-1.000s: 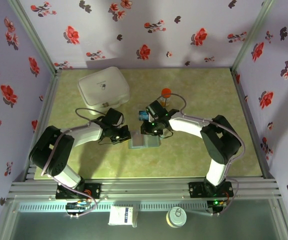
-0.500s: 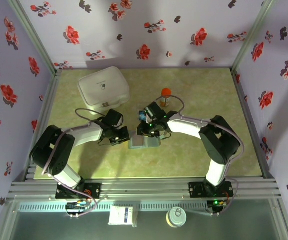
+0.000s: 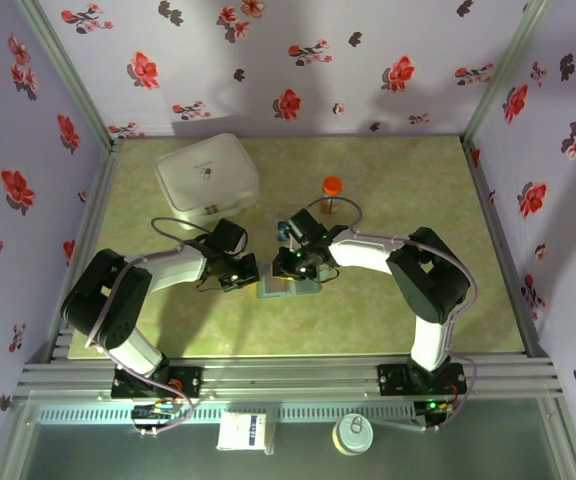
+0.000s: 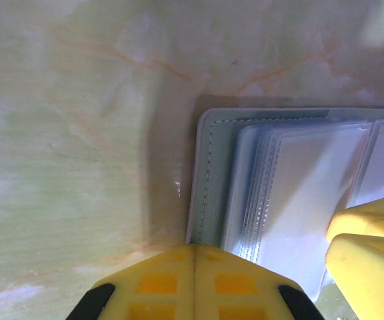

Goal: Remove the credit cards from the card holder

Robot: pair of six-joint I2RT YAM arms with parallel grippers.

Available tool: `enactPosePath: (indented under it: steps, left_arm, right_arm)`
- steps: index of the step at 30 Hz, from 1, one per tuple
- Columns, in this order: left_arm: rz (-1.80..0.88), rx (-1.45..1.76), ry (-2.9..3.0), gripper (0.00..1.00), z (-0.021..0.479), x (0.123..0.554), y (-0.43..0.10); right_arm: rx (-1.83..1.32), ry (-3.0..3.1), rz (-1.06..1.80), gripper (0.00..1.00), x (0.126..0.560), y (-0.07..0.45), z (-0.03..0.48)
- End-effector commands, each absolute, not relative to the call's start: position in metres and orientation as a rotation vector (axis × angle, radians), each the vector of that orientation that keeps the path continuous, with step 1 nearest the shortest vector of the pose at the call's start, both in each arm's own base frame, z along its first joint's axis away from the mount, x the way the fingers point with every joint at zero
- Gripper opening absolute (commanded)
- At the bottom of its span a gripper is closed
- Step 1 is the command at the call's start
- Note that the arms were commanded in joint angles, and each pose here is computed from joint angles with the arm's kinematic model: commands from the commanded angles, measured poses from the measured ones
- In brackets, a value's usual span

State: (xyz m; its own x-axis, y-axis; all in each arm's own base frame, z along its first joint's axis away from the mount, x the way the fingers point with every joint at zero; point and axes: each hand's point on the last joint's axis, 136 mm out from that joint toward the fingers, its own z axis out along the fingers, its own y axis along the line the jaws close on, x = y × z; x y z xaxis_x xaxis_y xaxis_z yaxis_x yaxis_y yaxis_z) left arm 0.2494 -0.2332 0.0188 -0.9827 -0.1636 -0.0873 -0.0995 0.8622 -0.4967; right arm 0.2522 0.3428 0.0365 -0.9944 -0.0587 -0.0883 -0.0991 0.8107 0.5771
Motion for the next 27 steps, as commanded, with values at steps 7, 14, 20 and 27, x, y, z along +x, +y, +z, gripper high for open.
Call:
enactPosePath:
  steps: [7, 14, 20, 27]
  left_arm:
    - [-0.699, -0.216, 2.97, 0.03, 0.003, 0.239, -0.226]
    - [-0.704, -0.212, 2.969, 0.03, 0.004, 0.24, -0.227]
    - [-0.706, -0.213, 2.965, 0.03, 0.006, 0.241, -0.228]
    - [-0.706, -0.209, 2.958, 0.03, 0.01, 0.244, -0.229]
  right_arm:
    - [-0.12, 2.945, 0.808, 0.25, 0.25, 0.328, 0.03]
    - [-0.124, 2.941, 0.774, 0.25, 0.25, 0.322, 0.03]
    - [-0.141, 2.951, 0.771, 0.24, 0.247, 0.32, 0.028]
    - [-0.137, 2.956, 0.775, 0.22, 0.248, 0.317, 0.024]
